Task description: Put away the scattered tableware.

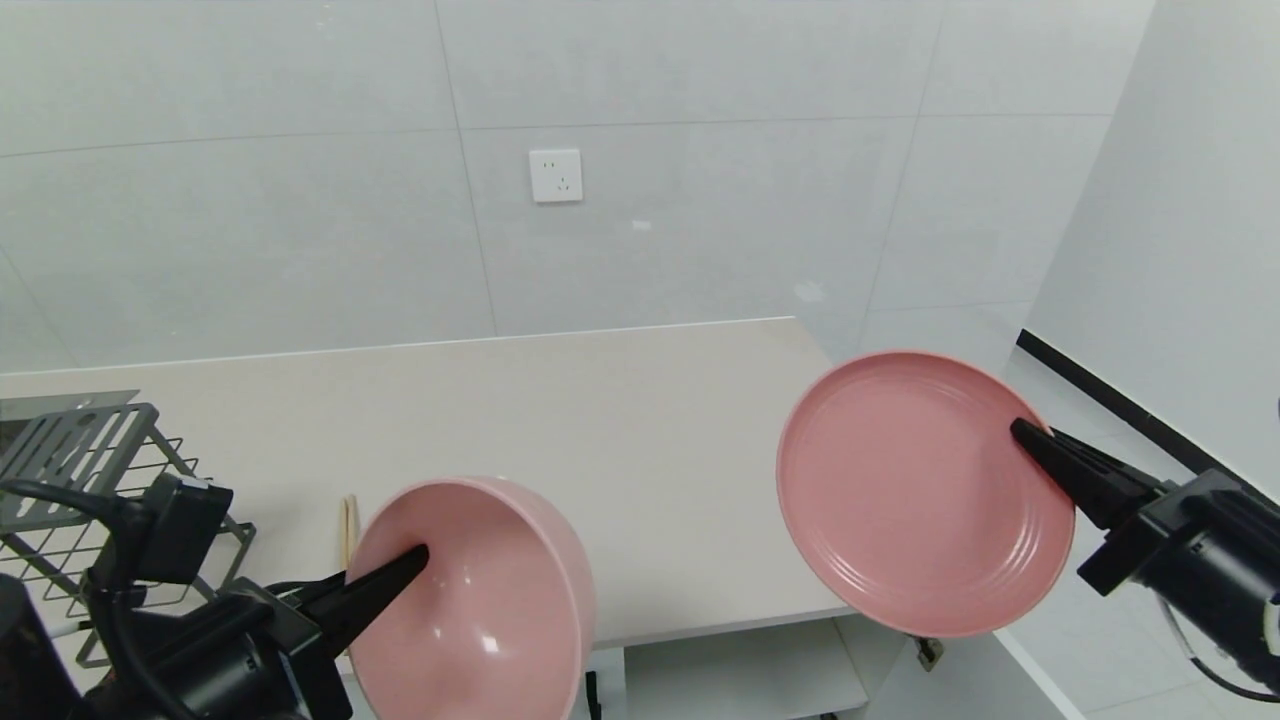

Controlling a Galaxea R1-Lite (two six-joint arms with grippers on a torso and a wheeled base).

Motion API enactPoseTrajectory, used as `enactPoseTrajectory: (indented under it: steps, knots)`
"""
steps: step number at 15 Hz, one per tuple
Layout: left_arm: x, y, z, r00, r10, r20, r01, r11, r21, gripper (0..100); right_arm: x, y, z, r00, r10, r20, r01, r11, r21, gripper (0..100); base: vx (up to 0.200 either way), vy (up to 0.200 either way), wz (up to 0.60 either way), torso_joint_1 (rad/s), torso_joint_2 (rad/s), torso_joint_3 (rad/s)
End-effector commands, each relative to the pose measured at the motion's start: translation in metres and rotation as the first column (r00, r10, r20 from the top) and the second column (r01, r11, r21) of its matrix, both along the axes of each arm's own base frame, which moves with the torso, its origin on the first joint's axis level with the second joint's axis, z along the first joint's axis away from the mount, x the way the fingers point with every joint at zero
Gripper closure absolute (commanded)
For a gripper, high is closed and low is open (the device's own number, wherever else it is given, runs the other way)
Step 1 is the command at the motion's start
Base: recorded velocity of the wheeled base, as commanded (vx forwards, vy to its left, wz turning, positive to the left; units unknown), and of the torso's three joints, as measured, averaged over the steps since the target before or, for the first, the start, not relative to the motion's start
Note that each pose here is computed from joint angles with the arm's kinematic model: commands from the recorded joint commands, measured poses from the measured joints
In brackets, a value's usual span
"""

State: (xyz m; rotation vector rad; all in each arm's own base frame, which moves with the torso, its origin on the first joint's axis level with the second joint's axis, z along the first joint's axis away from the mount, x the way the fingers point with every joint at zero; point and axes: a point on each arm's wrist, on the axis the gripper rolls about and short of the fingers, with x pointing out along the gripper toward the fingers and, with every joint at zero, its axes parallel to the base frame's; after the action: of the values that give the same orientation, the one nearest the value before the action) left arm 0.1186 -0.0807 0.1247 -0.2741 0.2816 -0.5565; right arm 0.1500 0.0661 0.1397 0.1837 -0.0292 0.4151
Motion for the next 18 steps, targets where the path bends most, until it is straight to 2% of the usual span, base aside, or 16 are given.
enactPoseTrajectory:
  steps: [1,3,5,9,14,18]
  knots:
    - [0.002,-0.002,-0.002,1.0,0.001,-0.007,-0.001,1.0,0.007,100,-0.002,0.003,0.0,1.0,0.018,-0.002,-0.018,1.0,0.009,100,0.0,0.0,0.0,0.0,0.0,0.0]
    - [0.001,-0.001,0.001,1.0,0.003,0.013,-0.003,1.0,-0.009,100,-0.002,0.004,0.0,1.0,0.027,-0.005,-0.027,1.0,0.009,100,0.0,0.0,0.0,0.0,0.0,0.0]
    - [0.001,-0.001,0.001,1.0,0.001,0.016,-0.001,1.0,-0.009,100,-0.002,0.004,-0.001,1.0,0.027,-0.01,-0.027,1.0,0.008,100,0.0,0.0,0.0,0.0,0.0,0.0]
    - [0.0,-0.001,0.0,1.0,-0.006,0.015,0.006,1.0,-0.005,100,-0.004,0.008,-0.001,0.998,0.054,-0.012,-0.054,0.998,0.013,100,-0.2,0.0,0.0,0.008,0.0,0.001]
    - [-0.001,-0.001,0.0,1.0,-0.009,0.015,0.009,1.0,-0.004,100,-0.004,0.009,-0.001,0.998,0.06,-0.011,-0.06,0.998,0.011,100,0.0,0.0,0.0,0.0,0.0,0.0]
    - [-0.008,0.0,0.002,0.999,-0.04,0.03,0.04,0.999,-0.015,100,-0.004,0.009,-0.001,0.998,0.06,-0.011,-0.06,0.998,0.01,100,0.0,0.2,0.0,0.01,0.01,0.002]
